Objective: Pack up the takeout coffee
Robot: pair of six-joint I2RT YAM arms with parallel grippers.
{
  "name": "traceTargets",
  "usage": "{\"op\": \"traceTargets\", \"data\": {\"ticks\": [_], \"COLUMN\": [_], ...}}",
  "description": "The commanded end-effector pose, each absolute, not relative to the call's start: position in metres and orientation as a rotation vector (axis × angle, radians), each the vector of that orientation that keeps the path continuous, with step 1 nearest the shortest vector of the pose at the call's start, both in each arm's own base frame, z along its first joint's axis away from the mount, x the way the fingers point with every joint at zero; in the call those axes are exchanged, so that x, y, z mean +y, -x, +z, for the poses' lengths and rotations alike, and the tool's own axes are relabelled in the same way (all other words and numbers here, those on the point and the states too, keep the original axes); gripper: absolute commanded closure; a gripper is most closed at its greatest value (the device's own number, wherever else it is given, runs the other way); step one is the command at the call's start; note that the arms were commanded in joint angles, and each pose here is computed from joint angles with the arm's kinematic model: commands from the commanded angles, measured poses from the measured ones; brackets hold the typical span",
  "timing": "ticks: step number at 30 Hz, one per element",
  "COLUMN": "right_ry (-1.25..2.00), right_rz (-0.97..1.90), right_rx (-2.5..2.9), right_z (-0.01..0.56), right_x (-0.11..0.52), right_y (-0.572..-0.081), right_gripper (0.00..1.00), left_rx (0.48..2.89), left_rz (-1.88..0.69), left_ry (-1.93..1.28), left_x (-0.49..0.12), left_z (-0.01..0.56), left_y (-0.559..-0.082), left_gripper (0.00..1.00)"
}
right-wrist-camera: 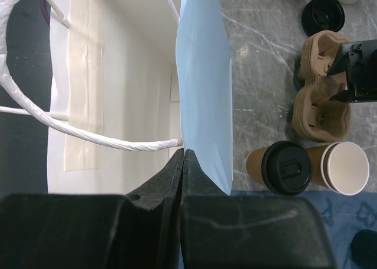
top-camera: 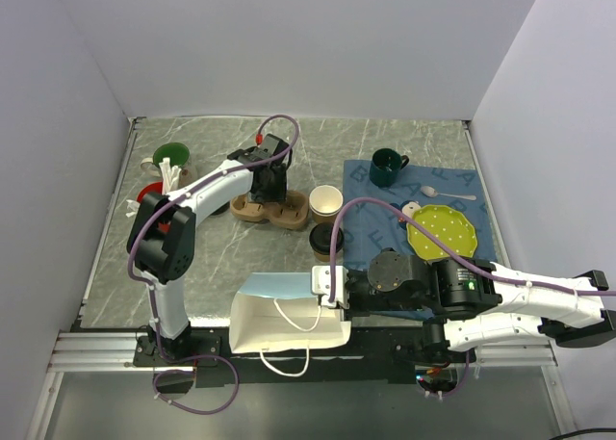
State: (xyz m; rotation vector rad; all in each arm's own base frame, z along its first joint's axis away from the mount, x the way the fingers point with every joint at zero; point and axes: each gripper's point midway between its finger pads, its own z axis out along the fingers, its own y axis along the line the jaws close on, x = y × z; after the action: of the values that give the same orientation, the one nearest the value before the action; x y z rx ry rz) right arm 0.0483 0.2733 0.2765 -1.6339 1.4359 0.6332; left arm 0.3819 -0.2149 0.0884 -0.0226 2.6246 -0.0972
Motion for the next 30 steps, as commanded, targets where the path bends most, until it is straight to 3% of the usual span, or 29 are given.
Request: {"op": "traceTargets", "data": {"ticks": [1,12,24,30], "right_ry": [1.629,1.626,1.626,1.620], "right_rz": [0.626,0.619,0.619,0.620], "right_rx": [1.454,1.464,1.467,1.468], "right_z": [0.271,0.269,0.268,0.267], "right_x": [0.272,0.274,0.275,0.274], "right_y": [-0.048,-0.049,-0.049,-0.050], "right_gripper": [1.00,1.00,1.00,1.00], "left_rx": [2.601,2.606,2.575,2.568], "left_rz": [-0.098,-0.078,-0.082,-0.078], "left_ry": [0.017,0.018,0.013,0.020], "left_x": [-0.219,-0.218,-0.219,-0.218], "left_z": [0.095,0.093,0.108,0.119], "left_y": [-0.390,-0.392,-0.397,-0.400], "left_gripper": [0.41,0.44,0.59,0.60]}}
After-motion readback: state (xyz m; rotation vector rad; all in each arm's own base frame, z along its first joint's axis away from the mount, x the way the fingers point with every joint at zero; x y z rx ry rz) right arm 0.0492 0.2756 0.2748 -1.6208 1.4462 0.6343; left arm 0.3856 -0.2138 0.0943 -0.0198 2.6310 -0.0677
